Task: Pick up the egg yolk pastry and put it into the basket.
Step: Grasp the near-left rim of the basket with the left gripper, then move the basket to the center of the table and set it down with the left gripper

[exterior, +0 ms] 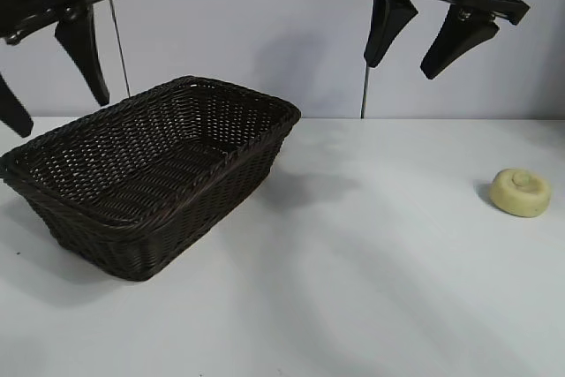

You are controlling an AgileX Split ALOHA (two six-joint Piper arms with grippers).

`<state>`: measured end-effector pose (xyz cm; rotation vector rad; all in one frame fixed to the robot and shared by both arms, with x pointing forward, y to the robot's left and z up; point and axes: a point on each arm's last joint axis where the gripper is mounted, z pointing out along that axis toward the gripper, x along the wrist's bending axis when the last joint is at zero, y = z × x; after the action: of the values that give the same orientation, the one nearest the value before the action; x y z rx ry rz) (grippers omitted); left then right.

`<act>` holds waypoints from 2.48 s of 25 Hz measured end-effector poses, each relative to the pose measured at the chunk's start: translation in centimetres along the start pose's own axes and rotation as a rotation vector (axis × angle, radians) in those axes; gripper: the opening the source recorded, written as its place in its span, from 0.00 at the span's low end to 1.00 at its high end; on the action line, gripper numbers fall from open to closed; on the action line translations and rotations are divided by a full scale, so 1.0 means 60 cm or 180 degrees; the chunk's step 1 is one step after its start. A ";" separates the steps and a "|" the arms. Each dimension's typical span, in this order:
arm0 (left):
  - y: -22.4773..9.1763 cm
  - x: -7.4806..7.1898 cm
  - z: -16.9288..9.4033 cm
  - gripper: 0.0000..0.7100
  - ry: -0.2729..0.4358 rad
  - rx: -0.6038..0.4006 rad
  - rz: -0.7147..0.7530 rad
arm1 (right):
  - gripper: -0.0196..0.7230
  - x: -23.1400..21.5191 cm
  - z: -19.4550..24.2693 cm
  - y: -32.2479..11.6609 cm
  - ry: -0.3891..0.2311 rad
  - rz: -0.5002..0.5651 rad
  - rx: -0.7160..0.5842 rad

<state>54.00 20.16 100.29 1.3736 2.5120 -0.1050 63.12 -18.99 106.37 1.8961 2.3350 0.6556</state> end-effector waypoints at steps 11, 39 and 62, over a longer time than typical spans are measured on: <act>0.006 0.010 0.059 0.68 -0.0069 -0.0134 -0.0322 | 0.69 0.000 0.000 -0.001 0.0001 0.0000 0.0013; 0.045 -0.002 0.089 0.14 -0.0375 0.0377 -0.0021 | 0.69 -0.001 0.000 -0.001 -0.0020 -0.0012 0.0029; 0.080 -0.106 0.124 0.14 -0.0479 0.0878 0.2010 | 0.69 -0.001 0.000 -0.004 -0.0021 -0.0014 0.0085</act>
<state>62.75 16.16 95.24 2.1089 1.8864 -0.4149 62.91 -19.08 106.28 1.9006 2.3548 0.6200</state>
